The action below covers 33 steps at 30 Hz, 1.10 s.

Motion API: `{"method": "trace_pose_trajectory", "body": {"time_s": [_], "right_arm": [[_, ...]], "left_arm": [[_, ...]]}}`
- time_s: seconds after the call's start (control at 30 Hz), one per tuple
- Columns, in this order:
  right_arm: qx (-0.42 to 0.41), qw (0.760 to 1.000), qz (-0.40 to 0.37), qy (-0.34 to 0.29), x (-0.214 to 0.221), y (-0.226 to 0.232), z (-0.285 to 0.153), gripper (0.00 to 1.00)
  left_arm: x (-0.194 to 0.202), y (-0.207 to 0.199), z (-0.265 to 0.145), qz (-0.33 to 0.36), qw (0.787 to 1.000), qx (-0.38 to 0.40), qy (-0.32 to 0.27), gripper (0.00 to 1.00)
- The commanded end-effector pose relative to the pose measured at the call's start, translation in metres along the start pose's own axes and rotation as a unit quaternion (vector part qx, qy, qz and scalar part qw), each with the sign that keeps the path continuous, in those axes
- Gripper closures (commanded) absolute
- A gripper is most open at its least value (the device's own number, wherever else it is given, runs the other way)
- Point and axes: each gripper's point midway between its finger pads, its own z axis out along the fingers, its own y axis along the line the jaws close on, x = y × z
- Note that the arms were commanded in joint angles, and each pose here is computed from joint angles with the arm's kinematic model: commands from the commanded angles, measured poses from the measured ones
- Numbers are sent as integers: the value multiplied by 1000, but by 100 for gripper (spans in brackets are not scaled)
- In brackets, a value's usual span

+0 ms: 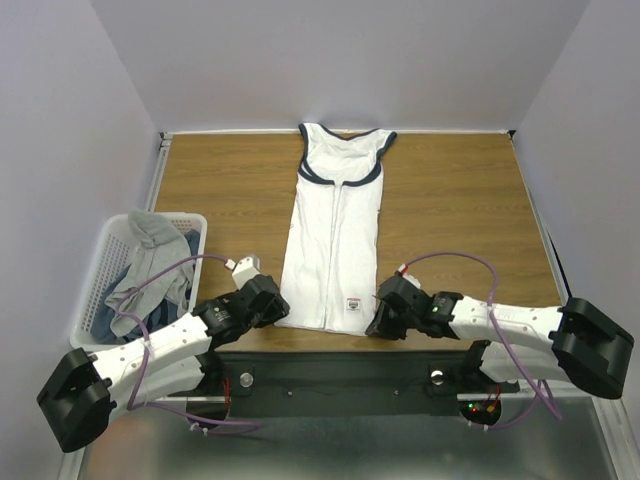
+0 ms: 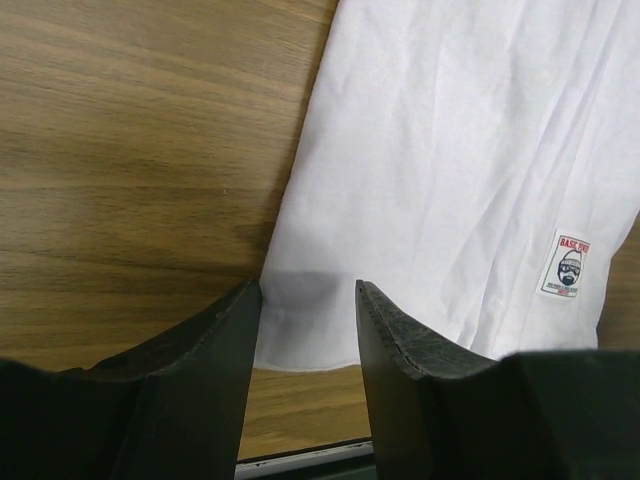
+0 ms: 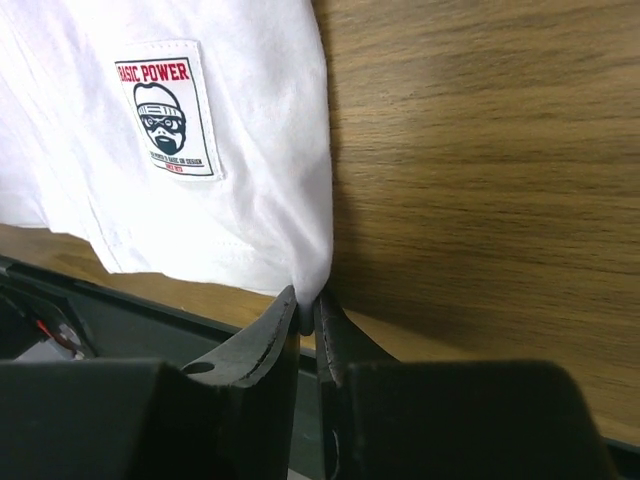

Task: Fold and stack the tank tops
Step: Fold the tank top

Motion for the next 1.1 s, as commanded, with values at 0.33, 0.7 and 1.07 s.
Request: {"method": "trace_pose_trajectory", "body": {"time_s": [0.33, 0.7, 1.07], "right_arm": [[104, 993, -34, -53, -41, -66, -32, 83], [94, 993, -51, -51, -47, -51, -34, 83], [80, 994, -56, -57, -50, -44, -38, 84]], "left_arm": [[7, -24, -3, -4, 998, 58, 19, 45], [46, -26, -7, -22, 995, 67, 67, 44], [55, -26, -6, -45, 994, 52, 81, 43]]}}
